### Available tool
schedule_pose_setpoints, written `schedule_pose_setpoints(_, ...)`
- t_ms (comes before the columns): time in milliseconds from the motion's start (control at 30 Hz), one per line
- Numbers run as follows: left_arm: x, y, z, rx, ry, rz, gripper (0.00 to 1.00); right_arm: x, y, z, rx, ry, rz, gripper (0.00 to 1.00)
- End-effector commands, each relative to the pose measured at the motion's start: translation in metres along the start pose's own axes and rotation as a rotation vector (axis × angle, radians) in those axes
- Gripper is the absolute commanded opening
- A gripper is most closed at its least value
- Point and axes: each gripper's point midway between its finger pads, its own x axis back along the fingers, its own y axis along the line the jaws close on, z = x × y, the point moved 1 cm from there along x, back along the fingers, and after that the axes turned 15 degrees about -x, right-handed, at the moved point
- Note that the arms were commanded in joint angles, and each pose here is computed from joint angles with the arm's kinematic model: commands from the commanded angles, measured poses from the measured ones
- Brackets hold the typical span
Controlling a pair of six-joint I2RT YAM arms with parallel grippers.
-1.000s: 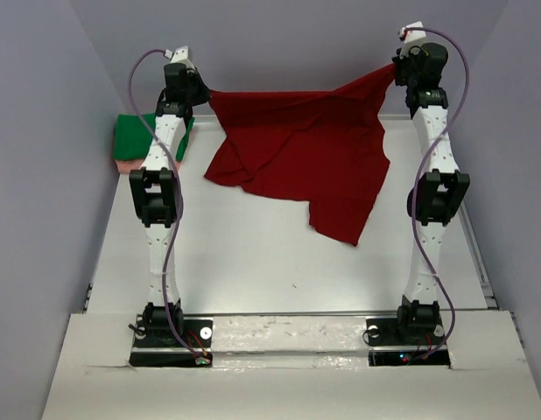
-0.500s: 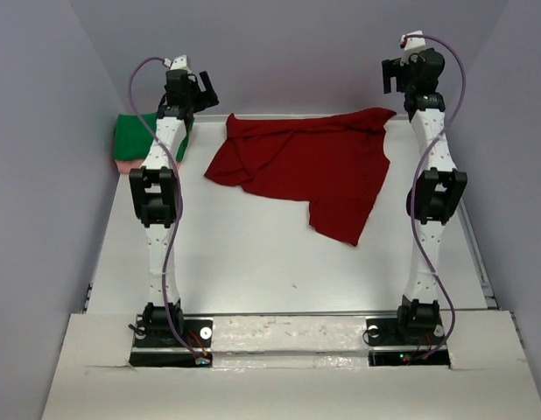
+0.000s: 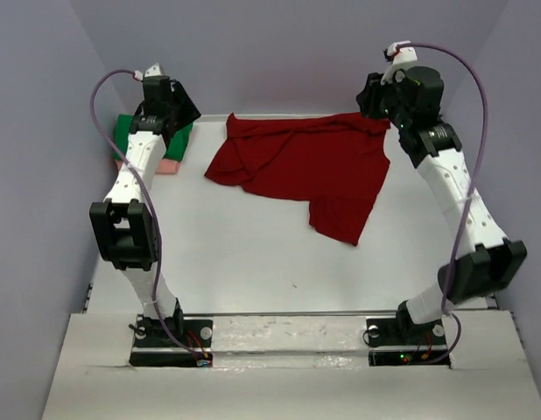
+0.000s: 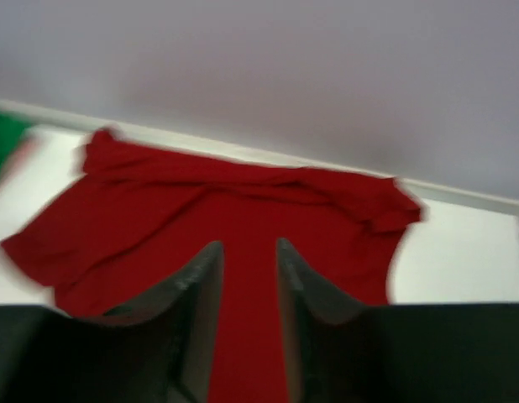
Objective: Fold and stack the t-shirts
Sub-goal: Flatten the tshirt out
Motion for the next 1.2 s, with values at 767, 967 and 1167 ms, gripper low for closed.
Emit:
schedule_pose_setpoints(767,-0.023,0.017,0.17,0.287,0.427,0.42,0.63,0.172,0.068,0.064,-0.149,0.122,-0.269,0.49)
schedule_pose_setpoints(967,-0.042,0.022,0.17,0.308,0.427,0.402,0.63,0.176,0.068,0.06,-0.134,0.104,-0.276,0.49)
schedule_pose_setpoints(1167,-0.054,0.026,0.165,0.314,0.421,0.381,0.63,0.178,0.068,0.059,-0.126,0.092,-0.279,0.49)
